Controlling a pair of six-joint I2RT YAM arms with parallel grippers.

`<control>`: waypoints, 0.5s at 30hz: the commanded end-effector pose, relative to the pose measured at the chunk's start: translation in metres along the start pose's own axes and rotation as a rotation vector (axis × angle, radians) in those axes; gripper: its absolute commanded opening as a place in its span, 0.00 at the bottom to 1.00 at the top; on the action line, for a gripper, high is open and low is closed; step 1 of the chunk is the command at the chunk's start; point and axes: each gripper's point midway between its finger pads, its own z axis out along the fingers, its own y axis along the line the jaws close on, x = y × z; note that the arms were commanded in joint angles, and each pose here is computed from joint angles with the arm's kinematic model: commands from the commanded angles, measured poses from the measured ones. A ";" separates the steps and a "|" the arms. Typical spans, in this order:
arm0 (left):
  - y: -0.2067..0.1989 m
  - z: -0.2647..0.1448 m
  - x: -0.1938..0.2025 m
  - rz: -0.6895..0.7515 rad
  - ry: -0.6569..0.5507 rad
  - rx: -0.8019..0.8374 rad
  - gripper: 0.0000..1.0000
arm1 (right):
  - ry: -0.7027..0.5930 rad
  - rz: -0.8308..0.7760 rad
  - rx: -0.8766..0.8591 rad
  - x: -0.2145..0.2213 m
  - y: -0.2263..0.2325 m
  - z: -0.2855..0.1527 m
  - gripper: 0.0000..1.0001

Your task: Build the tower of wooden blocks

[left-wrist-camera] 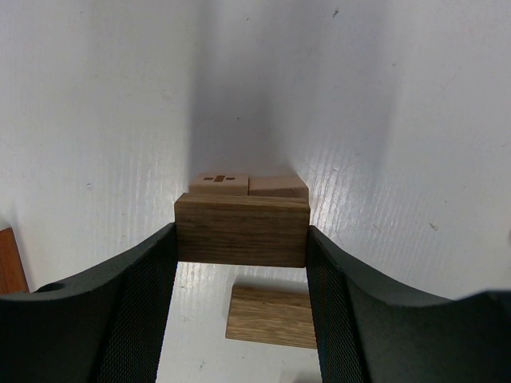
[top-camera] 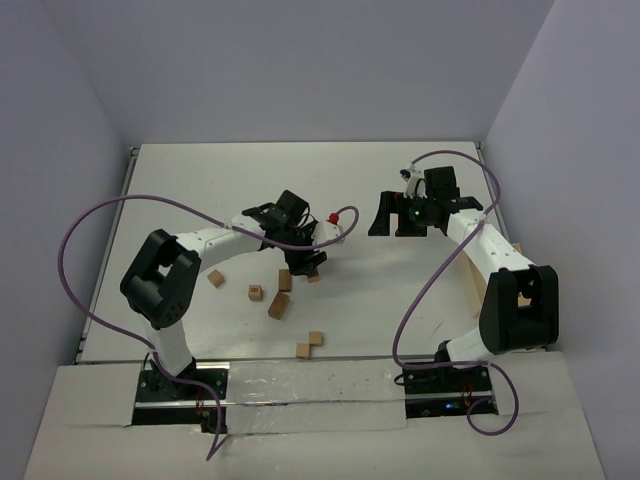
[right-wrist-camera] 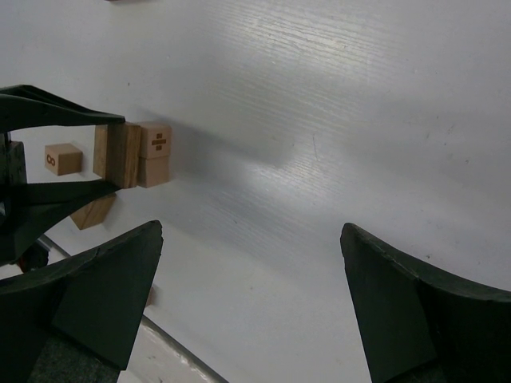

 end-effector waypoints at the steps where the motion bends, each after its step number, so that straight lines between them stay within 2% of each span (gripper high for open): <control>1: -0.002 0.005 -0.010 0.027 -0.032 0.006 0.52 | -0.024 -0.007 -0.017 -0.012 0.005 -0.005 1.00; 15: -0.004 0.009 -0.007 0.031 -0.020 0.015 0.55 | -0.016 -0.002 -0.022 -0.010 0.005 -0.004 1.00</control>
